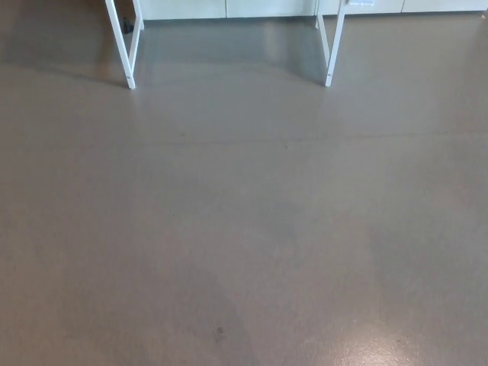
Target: The robot walk towards a table in front and uses its left hand to pick up the pot from the base and pour water to the cup on the right hand side
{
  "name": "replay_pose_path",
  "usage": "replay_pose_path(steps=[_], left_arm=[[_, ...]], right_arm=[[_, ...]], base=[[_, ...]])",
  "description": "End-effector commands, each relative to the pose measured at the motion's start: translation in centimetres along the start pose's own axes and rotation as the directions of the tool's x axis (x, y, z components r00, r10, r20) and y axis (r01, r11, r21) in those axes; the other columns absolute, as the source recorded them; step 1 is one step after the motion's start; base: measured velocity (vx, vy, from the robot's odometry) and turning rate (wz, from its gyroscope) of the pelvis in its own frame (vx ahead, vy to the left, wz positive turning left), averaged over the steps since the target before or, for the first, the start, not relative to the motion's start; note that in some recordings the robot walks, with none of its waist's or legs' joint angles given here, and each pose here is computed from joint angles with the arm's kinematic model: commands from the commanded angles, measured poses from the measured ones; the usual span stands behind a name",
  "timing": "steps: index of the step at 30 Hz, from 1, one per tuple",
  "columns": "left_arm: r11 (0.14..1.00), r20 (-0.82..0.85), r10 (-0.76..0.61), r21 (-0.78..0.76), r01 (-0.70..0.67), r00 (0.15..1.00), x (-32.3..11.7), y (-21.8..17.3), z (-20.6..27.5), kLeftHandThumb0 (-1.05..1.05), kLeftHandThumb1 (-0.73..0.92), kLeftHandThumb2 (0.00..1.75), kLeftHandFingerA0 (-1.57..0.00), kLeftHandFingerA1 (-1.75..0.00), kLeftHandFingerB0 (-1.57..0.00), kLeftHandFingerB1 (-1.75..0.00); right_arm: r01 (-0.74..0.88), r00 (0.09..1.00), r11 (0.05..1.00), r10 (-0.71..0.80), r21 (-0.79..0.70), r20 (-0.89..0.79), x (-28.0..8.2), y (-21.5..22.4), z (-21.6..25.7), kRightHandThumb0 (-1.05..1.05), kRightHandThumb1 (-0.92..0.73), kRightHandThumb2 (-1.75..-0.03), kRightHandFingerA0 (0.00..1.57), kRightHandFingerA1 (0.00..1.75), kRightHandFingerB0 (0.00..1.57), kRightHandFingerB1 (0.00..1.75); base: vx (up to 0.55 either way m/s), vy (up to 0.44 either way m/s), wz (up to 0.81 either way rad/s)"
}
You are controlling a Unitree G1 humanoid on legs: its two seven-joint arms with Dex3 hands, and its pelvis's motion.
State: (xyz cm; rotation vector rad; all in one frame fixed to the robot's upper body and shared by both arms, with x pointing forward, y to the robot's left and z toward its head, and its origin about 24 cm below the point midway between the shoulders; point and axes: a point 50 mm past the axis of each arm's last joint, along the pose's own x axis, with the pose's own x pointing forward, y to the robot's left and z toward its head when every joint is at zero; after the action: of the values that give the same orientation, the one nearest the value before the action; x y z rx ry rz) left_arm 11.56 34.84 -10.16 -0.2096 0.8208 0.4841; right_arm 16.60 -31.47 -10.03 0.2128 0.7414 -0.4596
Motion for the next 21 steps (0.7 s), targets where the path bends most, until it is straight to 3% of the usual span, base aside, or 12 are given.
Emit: replay_pose_path(steps=[1,21], left_arm=[[0.996,0.074,-0.044,-0.071,0.050,0.996,-0.18,0.62,0.86,-0.19,0.56,0.56,-0.38,-0.40,-0.41,-0.34],[0.995,0.064,-0.059,-0.077,0.064,0.996,-0.33,0.93,0.58,-0.20,0.58,0.56,-0.37,-0.40,-0.40,-0.33]], right_arm=[[-0.021,0.999,0.995,0.017,0.100,0.041,-0.02,-0.25,0.25,-0.37,-0.73,-0.67,0.05,0.35,0.00,0.08],[-0.012,1.000,0.995,0.010,0.097,0.021,-0.23,-0.65,-0.65,-0.37,-0.73,-0.65,0.05,0.27,0.00,0.09]], base=[[0.00,0.000,0.00],[0.00,-0.002,0.01]])
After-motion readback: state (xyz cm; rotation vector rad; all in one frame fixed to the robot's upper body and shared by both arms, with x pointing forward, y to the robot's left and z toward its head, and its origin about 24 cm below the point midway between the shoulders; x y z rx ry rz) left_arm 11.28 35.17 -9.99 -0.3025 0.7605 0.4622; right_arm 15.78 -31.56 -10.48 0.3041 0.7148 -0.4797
